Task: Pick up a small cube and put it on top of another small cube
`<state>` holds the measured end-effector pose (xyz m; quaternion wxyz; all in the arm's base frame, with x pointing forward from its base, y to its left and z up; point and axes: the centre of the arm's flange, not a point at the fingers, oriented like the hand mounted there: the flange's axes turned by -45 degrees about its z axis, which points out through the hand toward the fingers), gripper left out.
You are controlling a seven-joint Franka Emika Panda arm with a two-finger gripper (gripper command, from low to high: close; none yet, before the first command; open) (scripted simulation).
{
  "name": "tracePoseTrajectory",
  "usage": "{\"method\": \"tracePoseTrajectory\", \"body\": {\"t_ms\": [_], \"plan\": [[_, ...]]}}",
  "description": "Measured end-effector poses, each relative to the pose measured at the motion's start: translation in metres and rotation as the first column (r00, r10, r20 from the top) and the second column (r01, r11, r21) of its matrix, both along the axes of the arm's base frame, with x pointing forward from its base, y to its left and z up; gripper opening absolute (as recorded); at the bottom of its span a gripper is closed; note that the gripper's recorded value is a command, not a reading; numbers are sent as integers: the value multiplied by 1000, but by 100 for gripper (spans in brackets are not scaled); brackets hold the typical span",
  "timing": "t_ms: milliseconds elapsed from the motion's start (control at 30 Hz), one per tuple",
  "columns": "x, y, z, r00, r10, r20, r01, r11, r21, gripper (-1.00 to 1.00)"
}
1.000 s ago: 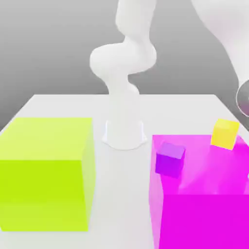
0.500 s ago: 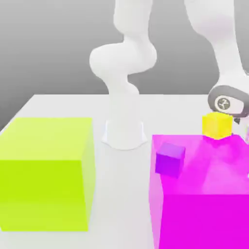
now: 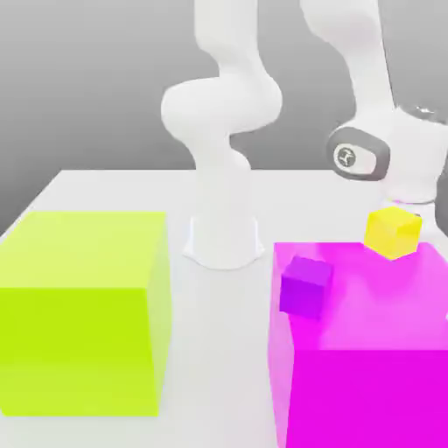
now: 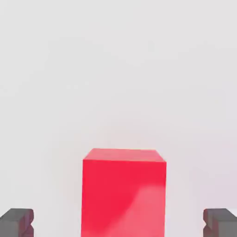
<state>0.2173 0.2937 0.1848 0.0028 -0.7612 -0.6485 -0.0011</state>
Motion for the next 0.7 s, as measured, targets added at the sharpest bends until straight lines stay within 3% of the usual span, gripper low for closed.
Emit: {"method": "tracePoseTrajectory", "body": {"t_ms": [300, 333, 700], "plan": [[-2, -1, -51, 1000, -1, 1, 1, 1000, -2, 0], [-2, -2, -55, 1000, 0, 2, 0, 1000, -3, -100], [-1, 2, -33, 1000, -3, 2, 3, 1000, 4, -100]]}}
